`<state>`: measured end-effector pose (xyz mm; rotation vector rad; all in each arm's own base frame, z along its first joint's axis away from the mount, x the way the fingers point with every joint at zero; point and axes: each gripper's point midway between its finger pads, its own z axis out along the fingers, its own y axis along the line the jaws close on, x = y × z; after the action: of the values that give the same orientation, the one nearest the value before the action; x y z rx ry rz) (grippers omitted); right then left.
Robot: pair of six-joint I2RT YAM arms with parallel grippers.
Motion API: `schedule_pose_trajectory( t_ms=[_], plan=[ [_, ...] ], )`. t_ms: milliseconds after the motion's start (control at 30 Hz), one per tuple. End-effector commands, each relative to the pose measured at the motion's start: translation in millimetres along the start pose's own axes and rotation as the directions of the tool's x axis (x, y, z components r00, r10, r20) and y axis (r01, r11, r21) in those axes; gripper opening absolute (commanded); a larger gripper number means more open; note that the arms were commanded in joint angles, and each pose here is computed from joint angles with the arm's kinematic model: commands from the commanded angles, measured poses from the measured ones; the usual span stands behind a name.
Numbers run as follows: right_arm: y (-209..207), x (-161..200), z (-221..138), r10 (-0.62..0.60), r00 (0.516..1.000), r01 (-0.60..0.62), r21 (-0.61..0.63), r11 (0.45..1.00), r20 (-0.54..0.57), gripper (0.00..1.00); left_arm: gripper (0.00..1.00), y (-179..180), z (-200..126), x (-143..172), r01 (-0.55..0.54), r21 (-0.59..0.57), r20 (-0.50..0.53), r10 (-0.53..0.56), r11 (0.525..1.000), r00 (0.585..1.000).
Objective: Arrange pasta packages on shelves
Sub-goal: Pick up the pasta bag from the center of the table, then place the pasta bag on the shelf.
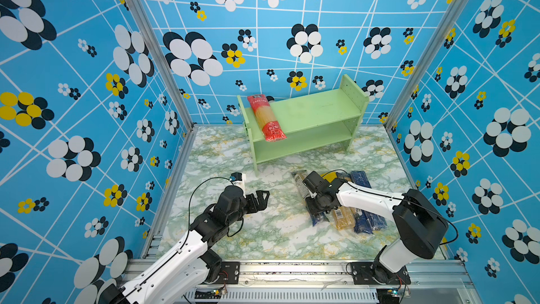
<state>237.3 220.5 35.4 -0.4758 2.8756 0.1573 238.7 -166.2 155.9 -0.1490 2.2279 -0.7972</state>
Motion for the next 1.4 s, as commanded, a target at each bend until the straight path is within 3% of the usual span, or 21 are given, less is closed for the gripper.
schedule_pose_trajectory(
  t_ms=[0, 767, 1367],
  plan=[
    [2, -1, -22, -0.029, 0.999, 0.029, -0.014, 0.999, -0.012, 0.00, 0.99, 8, 0, 4, 0.000, -0.022, -0.009, 0.000, 1.000, 1.000],
    [-17, -23, -85, 0.001, 0.989, -0.005, 0.023, 1.000, 0.147, 0.00, 0.99, 11, 2, 5, 0.011, -0.024, -0.010, -0.011, 1.000, 1.000],
    [-23, -37, -162, -0.009, 0.965, 0.006, 0.012, 1.000, 0.261, 0.00, 0.99, 11, 3, 4, 0.012, -0.019, -0.012, -0.013, 1.000, 1.000]
  ],
)
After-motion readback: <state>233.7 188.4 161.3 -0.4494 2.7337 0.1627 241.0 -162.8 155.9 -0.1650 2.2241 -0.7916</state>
